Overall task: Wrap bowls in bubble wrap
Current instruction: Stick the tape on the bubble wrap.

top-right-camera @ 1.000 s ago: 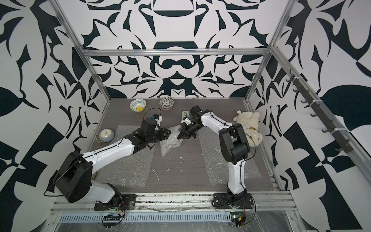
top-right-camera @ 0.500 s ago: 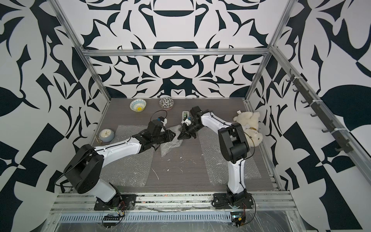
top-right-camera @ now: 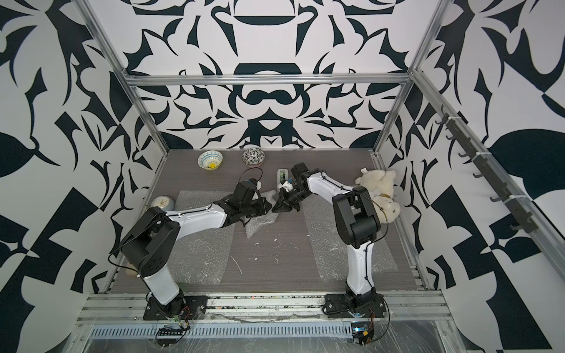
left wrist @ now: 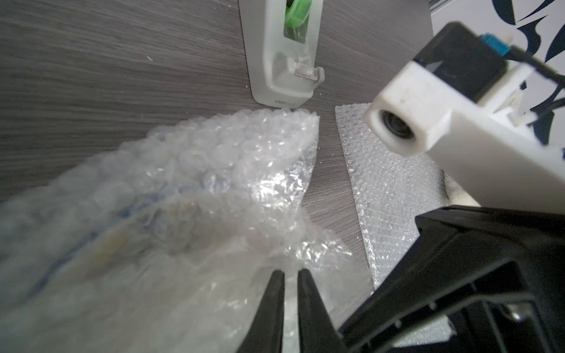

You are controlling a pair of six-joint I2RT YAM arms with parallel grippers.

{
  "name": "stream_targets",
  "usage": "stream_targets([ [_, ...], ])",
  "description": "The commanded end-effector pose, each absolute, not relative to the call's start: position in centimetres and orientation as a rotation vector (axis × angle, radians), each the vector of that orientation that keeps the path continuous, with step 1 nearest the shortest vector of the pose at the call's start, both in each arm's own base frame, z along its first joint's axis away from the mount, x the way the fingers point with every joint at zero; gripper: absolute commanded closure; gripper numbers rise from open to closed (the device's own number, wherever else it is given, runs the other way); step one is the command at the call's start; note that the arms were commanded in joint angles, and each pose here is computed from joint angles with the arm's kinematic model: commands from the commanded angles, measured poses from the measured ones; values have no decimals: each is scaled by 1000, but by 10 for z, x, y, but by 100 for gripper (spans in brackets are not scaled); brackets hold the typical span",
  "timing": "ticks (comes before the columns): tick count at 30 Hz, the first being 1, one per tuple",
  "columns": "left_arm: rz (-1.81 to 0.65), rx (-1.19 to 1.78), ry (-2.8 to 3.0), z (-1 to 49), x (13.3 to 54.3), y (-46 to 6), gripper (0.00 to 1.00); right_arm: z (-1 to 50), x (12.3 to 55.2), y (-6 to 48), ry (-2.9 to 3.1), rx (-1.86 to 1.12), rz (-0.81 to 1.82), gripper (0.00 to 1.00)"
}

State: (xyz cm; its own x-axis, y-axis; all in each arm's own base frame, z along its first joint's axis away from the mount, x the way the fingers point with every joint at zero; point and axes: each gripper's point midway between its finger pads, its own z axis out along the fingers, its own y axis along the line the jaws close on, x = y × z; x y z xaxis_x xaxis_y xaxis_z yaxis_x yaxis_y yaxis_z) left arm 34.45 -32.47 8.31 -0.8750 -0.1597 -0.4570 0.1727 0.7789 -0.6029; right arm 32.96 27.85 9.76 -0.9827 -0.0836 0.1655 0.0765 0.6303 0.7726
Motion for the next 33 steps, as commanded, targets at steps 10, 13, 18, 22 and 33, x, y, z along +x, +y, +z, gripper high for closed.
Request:
stream_targets([
  [10,-885,-40,2551,39,346,-317,87,75,328,267,-2650,-20,-1260,100],
  [13,-892,-50,2564,31,344,-316,87,72,326,265,-2642,-24,-1254,100],
  [18,-890,-72,2567,26,345,-309,87,77,323,264,-2639,-10,-1254,100],
  [22,-888,-71,2569,27,345,-307,87,82,321,261,-2637,4,-1248,97],
  [33,-895,-62,2563,30,345,-307,87,86,315,253,-2634,5,-1240,86],
])
